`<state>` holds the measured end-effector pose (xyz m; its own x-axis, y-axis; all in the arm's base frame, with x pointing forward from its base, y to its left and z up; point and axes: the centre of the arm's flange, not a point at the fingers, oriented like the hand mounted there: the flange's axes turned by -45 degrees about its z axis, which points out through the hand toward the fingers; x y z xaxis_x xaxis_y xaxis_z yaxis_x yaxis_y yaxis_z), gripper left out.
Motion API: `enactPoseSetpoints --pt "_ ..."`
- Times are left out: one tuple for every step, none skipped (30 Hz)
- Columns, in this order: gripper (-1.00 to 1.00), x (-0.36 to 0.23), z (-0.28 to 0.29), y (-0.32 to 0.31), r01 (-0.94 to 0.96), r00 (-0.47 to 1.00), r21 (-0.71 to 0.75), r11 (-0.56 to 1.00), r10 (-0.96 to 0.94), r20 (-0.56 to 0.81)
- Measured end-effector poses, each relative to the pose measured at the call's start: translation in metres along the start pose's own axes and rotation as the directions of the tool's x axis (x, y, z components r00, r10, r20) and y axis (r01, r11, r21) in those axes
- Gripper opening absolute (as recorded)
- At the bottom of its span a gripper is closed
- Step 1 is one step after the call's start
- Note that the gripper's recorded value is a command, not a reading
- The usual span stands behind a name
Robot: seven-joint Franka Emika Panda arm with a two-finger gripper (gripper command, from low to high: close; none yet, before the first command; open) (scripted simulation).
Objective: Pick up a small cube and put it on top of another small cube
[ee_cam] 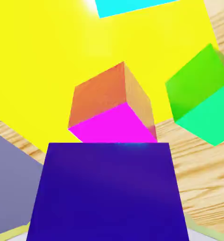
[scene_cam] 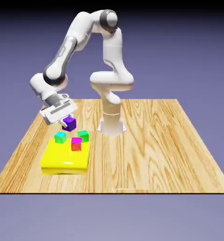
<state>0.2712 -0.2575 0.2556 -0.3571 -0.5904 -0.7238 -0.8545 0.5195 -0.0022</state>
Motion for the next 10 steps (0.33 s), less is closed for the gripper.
enactPoseSetpoints --pt "-1.0 0.003 0.011 0.0 -0.001 1.0 0.001 1.0 0.001 -0.001" --pt "-1.0 0.006 0.022 0.001 -0.001 1.0 0.001 1.0 0.001 -0.004" --pt "1.0 0.007 0.031 0.002 0.001 1.0 -0.002 1.0 -0.001 -0.007" --pt "1.0 0.008 0.029 0.002 -0.003 1.0 0.0 1.0 0.003 -0.008" --pt "1.0 0.008 0.03 0.002 -0.002 1.0 -0.001 1.0 0.002 -0.008" --pt "1.0 0.005 0.019 0.001 -0.002 1.0 -0.001 1.0 0.002 -0.004" --pt "1.0 0.002 0.008 0.0 0.0 1.0 -0.002 1.0 0.0 -0.002" --pt "1.0 -0.001 -0.003 0.0 0.0 1.0 -0.002 1.0 0.0 -0.001" --pt "1.0 -0.003 -0.014 0.0 0.0 1.0 -0.002 1.0 0.0 -0.002" --pt "1.0 -0.005 -0.026 0.001 -0.001 1.0 -0.002 1.0 0.001 -0.005"
